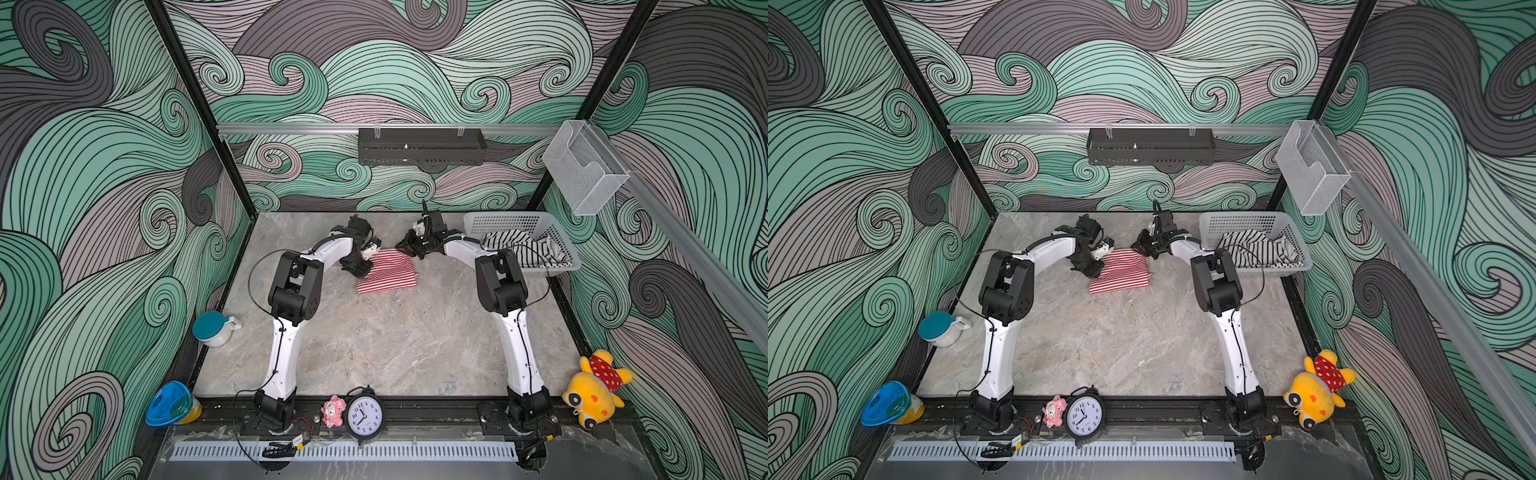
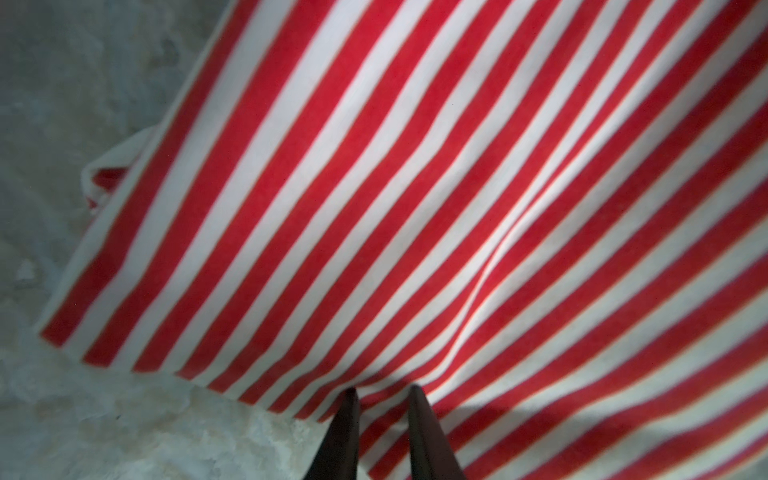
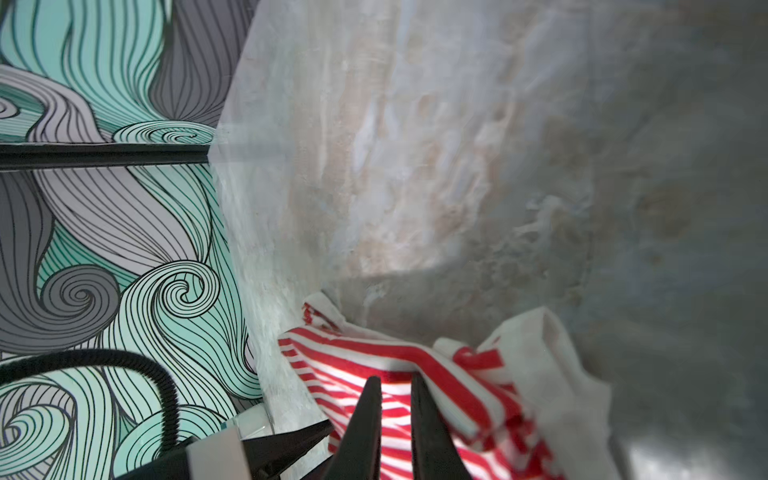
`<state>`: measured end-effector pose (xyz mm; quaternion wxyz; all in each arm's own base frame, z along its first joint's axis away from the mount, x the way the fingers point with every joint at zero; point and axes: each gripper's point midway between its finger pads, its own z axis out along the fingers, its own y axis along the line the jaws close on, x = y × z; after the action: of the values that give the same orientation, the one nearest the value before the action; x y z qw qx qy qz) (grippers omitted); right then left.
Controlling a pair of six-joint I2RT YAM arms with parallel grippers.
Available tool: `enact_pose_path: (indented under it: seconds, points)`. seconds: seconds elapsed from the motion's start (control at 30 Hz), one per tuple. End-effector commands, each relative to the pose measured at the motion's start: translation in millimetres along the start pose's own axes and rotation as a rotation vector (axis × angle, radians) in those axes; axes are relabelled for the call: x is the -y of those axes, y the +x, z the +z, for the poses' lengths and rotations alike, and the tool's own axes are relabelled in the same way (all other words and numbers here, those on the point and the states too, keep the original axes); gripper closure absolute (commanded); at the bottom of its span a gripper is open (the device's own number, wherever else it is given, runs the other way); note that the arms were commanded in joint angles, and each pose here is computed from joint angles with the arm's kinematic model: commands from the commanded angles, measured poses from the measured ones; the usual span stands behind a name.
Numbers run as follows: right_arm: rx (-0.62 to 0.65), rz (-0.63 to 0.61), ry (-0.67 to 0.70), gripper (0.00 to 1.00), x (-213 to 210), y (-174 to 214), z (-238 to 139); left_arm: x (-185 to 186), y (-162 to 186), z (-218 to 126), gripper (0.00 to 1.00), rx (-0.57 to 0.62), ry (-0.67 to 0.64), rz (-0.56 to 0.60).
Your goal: Fold and stack the tank tops
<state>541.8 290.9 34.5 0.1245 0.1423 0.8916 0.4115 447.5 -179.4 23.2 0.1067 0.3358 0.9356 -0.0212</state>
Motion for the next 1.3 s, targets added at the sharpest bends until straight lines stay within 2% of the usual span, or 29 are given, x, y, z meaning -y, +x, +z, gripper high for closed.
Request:
enact_pose_path:
  seconds: [0.0, 0.13, 0.23, 0.43, 0.53, 0.7, 0.8, 0.93, 1.07, 1.27]
  points:
    - [-0.002, 0.075, 0.011, 0.84, 18, -7, 5, -11, 12, 4, 0.78, -0.06, -0.043, -0.01]
    - [0.001, 0.067, 0.019, 0.84, 22, -10, 1, -16, 14, 5, 0.78, -0.069, -0.072, -0.011]
    - [0.002, 0.035, -0.024, 0.82, 7, -9, -8, -28, 21, 8, 0.78, -0.1, -0.137, -0.01]
    - [0.024, -0.041, -0.126, 0.68, -39, 7, -43, -60, 42, 4, 0.79, -0.148, -0.203, -0.032]
    - [0.036, -0.057, -0.131, 0.65, -49, 20, -59, -79, 60, -3, 0.79, -0.172, -0.225, -0.038]
    - [0.027, -0.08, -0.085, 0.63, -50, 46, -74, -119, 100, -20, 0.79, -0.214, -0.279, -0.051]
    - [0.027, -0.099, -0.029, 0.63, -43, 58, -80, -137, 113, -42, 0.8, -0.178, -0.254, -0.125]
    - [0.043, -0.114, 0.037, 0.62, -30, 70, -91, -125, 97, -80, 0.79, -0.065, -0.205, -0.172]
    - [0.047, -0.131, 0.085, 0.6, -20, 84, -107, -88, 63, -110, 0.72, 0.06, -0.132, -0.146]
    - [0.07, -0.15, 0.184, 0.5, 1, 99, -137, -25, 5, -116, 0.67, 0.159, -0.06, -0.038]
